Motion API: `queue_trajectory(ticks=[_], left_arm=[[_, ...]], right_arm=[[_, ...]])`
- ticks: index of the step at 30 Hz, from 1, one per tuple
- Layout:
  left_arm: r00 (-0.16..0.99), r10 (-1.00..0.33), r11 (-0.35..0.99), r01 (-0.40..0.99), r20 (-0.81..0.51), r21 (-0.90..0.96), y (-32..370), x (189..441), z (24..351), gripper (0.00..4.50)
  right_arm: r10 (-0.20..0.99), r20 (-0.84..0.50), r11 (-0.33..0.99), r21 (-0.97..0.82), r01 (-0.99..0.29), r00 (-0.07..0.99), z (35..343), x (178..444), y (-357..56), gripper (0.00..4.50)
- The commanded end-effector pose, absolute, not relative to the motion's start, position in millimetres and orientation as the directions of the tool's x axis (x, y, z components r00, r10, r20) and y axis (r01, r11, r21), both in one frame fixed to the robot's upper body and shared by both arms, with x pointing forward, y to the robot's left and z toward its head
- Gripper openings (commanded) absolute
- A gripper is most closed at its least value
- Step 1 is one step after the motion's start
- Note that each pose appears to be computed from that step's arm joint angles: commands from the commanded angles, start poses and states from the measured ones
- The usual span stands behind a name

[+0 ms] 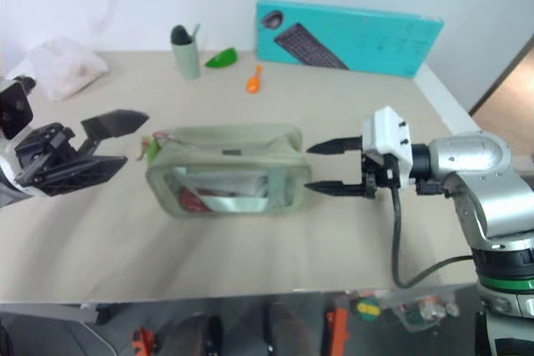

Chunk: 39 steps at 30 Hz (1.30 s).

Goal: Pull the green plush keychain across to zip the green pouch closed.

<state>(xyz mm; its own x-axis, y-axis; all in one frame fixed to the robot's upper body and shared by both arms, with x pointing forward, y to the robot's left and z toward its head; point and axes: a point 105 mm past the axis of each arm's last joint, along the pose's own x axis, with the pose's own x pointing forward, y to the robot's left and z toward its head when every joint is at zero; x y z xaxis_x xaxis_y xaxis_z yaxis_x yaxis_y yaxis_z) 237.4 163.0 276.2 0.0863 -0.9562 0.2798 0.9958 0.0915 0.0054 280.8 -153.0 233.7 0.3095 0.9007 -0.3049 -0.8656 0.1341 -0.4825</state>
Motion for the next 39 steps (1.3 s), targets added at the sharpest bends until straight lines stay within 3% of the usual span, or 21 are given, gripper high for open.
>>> queue_trajectory(ticks=[1,5,10,14,19,22,29,39], left_arm=[[0.056,-0.959,0.069,0.997,0.279,0.04,159.6,235.6,282.3,4.5],[0.06,-0.958,0.076,0.996,0.28,0.045,160.4,235.4,283.5,4.5],[0.081,-0.954,0.099,0.994,0.289,0.05,164.5,233.6,286.2,4.5],[0.094,-0.949,0.115,0.992,0.302,0.052,167.0,232.4,288.7,4.5],[0.118,-0.936,0.144,0.988,0.331,0.055,171.3,232.3,293.7,4.5],[0.208,-0.917,0.223,0.975,0.34,0.005,183.6,238.5,291.4,4.5],[0.462,-0.84,0.446,0.886,0.284,-0.126,238.8,250.7,262.3,4.5],[0.612,-0.763,0.565,0.788,0.209,-0.245,254.1,276.1,222.9,4.5]], right_arm=[[0.908,-0.259,0.16,-0.512,-0.844,0.329,238.0,285.4,-146.8,3.01],[0.919,-0.243,0.158,-0.496,-0.854,0.311,237.4,285.2,-142.7,3.01],[0.926,-0.261,0.125,-0.473,-0.872,0.274,226.2,283.3,-138.0,1.55],[0.93,-0.26,0.116,-0.466,-0.877,0.261,223.2,283.4,-135.8,0.04],[0.933,-0.258,0.11,-0.462,-0.88,0.252,222.2,282.6,-135.2,0.04],[0.929,-0.258,0.121,-0.468,-0.875,0.267,221.1,283.6,-135.5,0.04],[0.921,-0.247,0.162,-0.456,-0.875,0.3,217.2,285.7,-137.6,0.04],[0.927,-0.24,0.155,-0.454,-0.877,0.289,215.3,284.6,-130.9,0.04]])
